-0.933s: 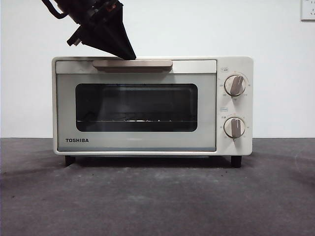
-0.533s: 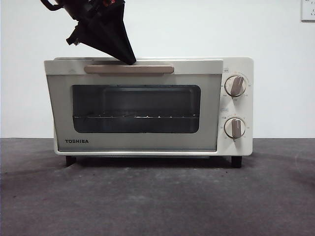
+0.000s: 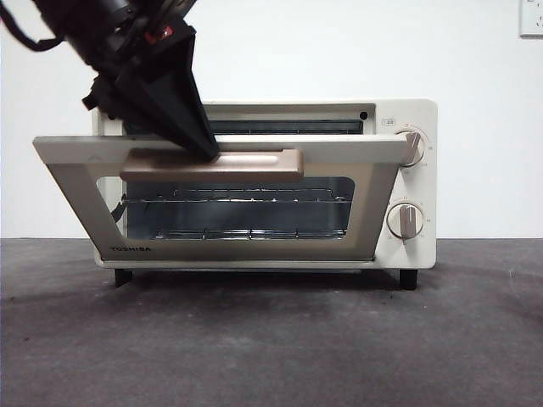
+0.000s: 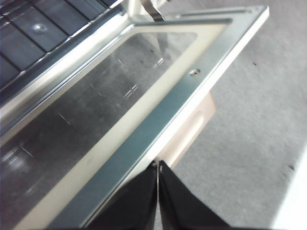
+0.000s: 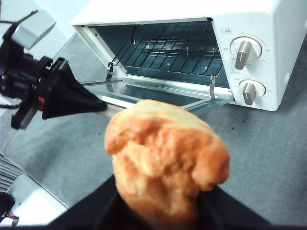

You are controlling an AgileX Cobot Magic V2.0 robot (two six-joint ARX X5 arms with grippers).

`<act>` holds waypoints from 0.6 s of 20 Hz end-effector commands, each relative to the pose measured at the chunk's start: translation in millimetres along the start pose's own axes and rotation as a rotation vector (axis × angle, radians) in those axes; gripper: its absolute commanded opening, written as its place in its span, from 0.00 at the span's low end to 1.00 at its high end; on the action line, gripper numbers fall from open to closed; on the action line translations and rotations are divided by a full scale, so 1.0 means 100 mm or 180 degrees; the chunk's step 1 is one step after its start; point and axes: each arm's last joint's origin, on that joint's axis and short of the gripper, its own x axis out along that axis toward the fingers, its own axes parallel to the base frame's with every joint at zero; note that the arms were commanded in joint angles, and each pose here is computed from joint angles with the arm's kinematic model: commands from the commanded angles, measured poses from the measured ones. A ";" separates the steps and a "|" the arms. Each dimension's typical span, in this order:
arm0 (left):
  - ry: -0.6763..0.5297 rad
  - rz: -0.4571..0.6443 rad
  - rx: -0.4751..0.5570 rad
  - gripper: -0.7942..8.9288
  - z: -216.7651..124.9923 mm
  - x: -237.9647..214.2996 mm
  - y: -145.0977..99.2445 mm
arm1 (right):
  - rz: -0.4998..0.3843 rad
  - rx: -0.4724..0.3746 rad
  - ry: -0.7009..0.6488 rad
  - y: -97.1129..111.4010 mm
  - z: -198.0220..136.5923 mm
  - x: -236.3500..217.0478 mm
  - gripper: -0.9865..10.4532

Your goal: The left arm flap open the oven, the right arm pick bread and place it into oven, the left arm flap close the oven

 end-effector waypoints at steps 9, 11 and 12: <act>-0.0176 0.0469 -0.0505 0.10 -0.39 0.19 -0.12 | 0.0042 -0.0026 -0.0109 0.04 0.06 -0.04 0.20; -0.0228 0.0483 -0.0581 0.10 -0.44 0.22 -0.14 | 0.0043 -0.0028 -0.0114 0.04 0.06 -0.03 0.20; -0.0233 0.0497 -0.0607 0.10 -0.47 0.23 -0.15 | 0.0044 -0.0028 -0.0115 0.04 0.06 -0.04 0.20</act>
